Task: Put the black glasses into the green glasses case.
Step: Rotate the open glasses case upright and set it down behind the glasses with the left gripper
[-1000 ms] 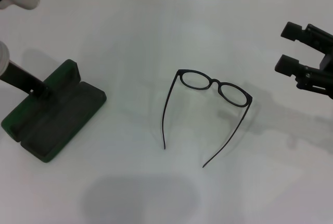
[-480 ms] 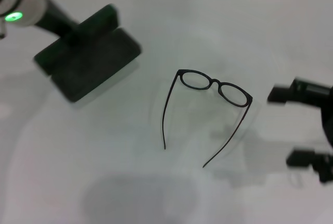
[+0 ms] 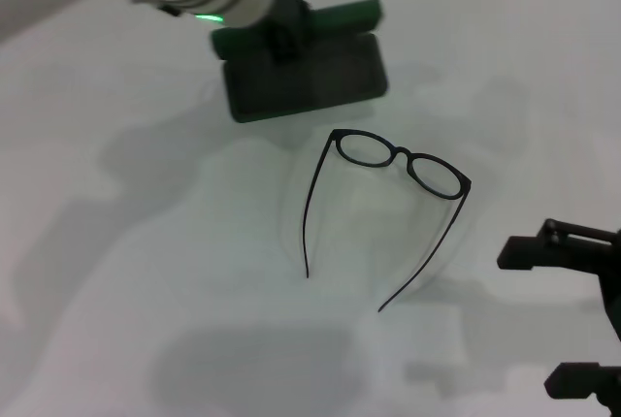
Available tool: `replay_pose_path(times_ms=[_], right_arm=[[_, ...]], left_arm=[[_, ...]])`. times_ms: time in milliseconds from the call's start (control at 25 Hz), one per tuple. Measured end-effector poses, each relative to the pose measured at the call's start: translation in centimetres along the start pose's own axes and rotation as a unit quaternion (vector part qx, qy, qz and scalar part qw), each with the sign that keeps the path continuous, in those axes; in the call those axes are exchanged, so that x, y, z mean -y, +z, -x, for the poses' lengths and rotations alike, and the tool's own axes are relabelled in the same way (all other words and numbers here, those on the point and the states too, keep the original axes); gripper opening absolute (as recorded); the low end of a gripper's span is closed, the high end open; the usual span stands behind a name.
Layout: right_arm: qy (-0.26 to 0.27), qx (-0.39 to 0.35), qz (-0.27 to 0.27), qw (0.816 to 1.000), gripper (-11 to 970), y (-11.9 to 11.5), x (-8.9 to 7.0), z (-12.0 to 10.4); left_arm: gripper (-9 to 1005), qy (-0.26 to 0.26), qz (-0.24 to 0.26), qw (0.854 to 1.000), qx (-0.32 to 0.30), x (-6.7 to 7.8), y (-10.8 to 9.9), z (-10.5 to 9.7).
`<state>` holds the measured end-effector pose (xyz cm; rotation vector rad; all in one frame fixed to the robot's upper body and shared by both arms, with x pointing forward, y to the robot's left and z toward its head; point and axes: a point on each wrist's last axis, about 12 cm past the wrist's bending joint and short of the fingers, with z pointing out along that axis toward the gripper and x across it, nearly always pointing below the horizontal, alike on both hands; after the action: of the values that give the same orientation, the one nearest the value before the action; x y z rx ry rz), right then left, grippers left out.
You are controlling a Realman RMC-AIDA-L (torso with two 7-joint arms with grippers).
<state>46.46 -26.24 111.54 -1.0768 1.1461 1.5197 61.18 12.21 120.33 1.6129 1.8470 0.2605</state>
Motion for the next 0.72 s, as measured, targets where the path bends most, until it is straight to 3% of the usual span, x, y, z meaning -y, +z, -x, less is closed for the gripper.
replay_pose_path(times_ms=[240,720], right_arm=[[-0.001,0.006,-0.016,1.000,861,-0.5,-0.6,-0.5],[-0.013,0.008,-0.026,1.000,851,-0.8,-0.2,0.0]], left_arm=[[207,0.047,-0.013,0.999,0.021,1.6,2.5,2.3],[208,0.082,-0.058,0.994,0.038,4.1,3.7,3.5]])
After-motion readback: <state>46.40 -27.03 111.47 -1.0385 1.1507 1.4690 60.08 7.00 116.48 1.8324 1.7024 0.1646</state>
